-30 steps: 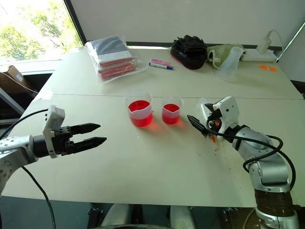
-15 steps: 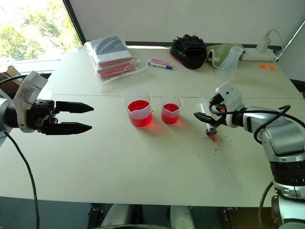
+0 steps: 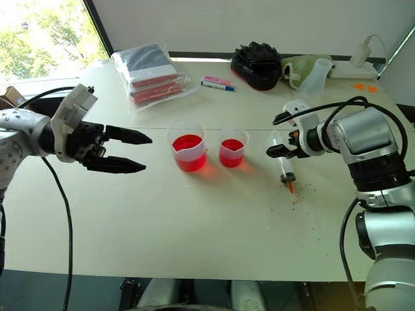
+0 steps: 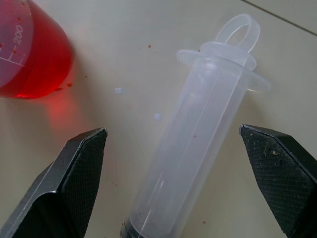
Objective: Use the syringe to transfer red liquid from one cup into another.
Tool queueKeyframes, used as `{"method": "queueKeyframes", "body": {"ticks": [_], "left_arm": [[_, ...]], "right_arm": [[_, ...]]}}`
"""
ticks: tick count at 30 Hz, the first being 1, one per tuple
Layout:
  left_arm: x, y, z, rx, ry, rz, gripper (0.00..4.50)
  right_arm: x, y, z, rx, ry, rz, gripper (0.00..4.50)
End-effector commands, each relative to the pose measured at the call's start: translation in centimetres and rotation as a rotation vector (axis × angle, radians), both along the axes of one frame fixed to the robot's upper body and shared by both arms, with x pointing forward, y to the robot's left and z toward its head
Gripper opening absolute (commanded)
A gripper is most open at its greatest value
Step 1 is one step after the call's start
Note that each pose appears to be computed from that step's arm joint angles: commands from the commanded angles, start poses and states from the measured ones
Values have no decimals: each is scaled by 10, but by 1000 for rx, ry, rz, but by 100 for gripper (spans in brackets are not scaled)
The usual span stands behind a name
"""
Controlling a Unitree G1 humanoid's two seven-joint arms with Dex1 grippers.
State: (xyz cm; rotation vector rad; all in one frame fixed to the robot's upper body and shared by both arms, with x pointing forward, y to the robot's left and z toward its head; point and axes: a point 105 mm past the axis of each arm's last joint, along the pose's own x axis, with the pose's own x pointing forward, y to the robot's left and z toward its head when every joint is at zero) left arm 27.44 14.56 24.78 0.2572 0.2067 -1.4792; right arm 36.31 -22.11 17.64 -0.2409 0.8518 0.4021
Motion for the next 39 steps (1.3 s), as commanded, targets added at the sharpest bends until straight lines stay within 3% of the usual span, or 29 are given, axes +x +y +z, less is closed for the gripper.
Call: {"method": "queueKeyframes", "body": {"ticks": [1,16,27,30,32,35,39], "left_arm": [[0,0,9,16,-73,-4,386],[8,-5,22,3,-184,11,386],[9,-6,26,5,-247,18,386],[10,-6,26,5,-253,23,386],[10,-6,27,3,-255,26,386],[11,-6,27,-2,-261,31,386],[12,-5,27,-6,-264,45,386]], "right_arm": [[8,0,13,5,-1,-35,447],[20,5,-8,-38,150,-131,447],[23,2,-15,-83,175,-162,447],[24,2,-17,-95,175,-164,368],[25,1,-18,-100,177,-168,259],[26,0,-19,-108,169,-169,138],[26,2,-18,-100,167,-156,138]]}}
